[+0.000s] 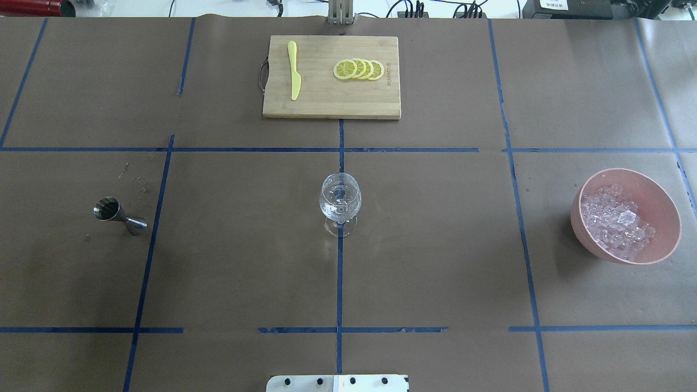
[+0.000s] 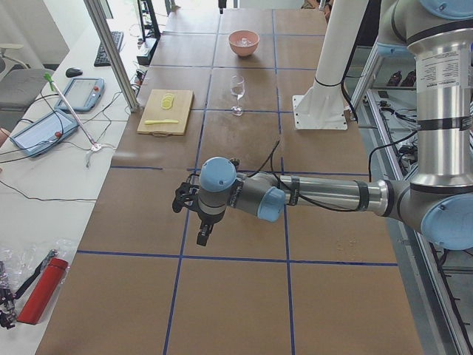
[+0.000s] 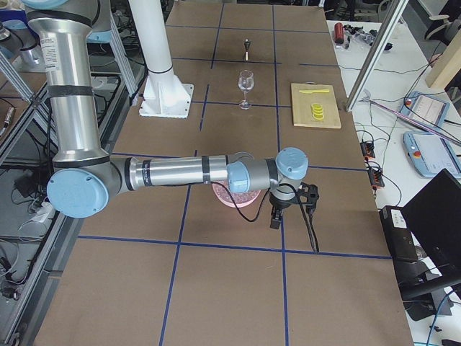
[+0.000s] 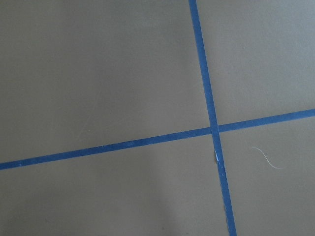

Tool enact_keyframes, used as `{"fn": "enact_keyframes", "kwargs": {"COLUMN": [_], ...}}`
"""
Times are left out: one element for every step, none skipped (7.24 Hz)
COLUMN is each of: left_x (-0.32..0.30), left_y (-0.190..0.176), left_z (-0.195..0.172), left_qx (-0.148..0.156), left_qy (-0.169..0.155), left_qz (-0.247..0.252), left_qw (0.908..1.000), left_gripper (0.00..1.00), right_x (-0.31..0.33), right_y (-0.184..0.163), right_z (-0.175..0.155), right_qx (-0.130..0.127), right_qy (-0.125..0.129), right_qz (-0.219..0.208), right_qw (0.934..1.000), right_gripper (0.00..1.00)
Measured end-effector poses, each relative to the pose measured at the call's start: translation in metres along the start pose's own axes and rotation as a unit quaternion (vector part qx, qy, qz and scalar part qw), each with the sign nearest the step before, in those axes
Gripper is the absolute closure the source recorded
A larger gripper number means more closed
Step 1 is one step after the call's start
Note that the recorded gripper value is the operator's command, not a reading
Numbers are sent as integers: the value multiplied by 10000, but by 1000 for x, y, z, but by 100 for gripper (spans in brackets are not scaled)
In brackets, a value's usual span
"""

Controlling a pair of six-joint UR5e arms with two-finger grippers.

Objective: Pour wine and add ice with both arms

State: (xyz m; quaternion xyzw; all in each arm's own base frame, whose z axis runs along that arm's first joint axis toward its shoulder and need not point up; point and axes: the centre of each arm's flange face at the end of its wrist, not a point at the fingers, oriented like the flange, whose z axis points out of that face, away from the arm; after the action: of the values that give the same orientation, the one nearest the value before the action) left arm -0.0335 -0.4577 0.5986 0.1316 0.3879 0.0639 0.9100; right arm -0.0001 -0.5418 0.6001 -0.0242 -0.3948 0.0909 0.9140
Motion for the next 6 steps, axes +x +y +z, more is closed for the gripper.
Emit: {"fn": "enact_keyframes", "kwargs": {"left_x": [2, 2, 1, -2, -3, 3], "left_y": [1, 3, 7, 12, 17, 17], "left_z": [0, 1, 4, 7, 9, 10], "left_qx": [-2, -32, -70, -101, -111, -69], "left_qy": [8, 22, 31, 43, 55, 89], "left_qz": [21, 17, -9, -33, -32, 93], "left_qw": [10000, 10000, 10000, 9999, 9999, 9999], "left_gripper": [0, 0, 0, 0, 0, 0], "right_x": [-1, -2, -2, -3, -3, -3], "right_y": [0, -1, -1, -1, -1, -1], "right_z": [-1, -3, -3, -4, -4, -4], "right_qx": [13, 27, 34, 36, 37, 39], "right_qy": [-3, -8, -10, -10, -11, -13], "right_qz": [-9, -20, -25, -26, -28, -28], "right_qw": [10000, 10000, 10000, 10000, 10000, 10000], "right_gripper": [0, 0, 0, 0, 0, 0]}}
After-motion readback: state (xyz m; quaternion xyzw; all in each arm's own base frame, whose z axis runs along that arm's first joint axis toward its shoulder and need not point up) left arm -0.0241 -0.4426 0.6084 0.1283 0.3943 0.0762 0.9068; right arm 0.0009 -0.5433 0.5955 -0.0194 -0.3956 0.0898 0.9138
